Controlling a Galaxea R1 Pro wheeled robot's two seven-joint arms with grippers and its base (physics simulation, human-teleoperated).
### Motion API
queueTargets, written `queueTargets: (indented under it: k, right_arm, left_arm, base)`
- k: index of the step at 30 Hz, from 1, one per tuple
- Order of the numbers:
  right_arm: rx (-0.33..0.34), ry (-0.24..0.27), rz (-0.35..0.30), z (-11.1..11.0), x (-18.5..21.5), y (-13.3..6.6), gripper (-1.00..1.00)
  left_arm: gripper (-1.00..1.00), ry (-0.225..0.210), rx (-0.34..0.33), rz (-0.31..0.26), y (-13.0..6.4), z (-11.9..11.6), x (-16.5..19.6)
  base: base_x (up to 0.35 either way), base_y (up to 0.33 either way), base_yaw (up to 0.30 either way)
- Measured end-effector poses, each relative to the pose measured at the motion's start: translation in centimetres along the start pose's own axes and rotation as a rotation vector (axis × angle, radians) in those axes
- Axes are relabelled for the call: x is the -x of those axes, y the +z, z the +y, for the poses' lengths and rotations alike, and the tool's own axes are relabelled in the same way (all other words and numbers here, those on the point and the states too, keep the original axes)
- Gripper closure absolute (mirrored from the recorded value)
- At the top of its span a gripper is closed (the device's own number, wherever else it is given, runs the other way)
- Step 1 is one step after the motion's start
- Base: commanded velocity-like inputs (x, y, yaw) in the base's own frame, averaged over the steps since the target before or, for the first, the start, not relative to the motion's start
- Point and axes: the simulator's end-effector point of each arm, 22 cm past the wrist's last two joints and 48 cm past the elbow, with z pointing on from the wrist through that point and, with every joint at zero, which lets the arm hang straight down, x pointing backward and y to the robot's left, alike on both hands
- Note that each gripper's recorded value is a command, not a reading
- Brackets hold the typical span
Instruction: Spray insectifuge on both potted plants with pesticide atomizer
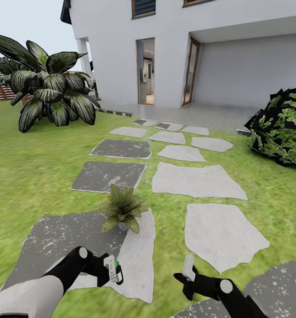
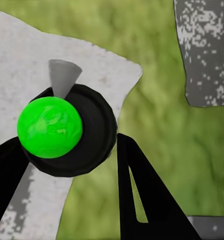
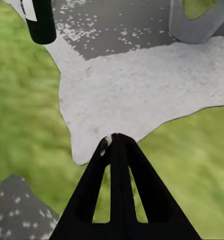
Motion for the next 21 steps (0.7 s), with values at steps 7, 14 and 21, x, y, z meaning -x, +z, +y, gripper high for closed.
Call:
queueTargets:
  k: [7, 14, 21]
  right_arm:
    - [0.052, -0.013, -0.076, 2.5, 4.4, 2.5, 1.00]
    - [0.075, -0.018, -0.106, 3.7, 6.3, 3.7, 1.00]
    - [0.108, -0.063, -0.118, 4.8, 7.9, 4.5, 1.00]
  left_arm:
    - [1.00, 0.070, -0.021, -0.008, 0.6, -0.8, 1.0]
    - [1.00, 0.141, -0.058, 0.011, 1.8, -2.3, 2.3]
    - [1.00, 0.189, -0.078, 0.043, 2.1, -2.9, 2.1]
  base:
    - [0.000, 0.000, 0.000]
    - [0.000, 0.000, 0.000]
    - [0.000, 0.000, 0.000]
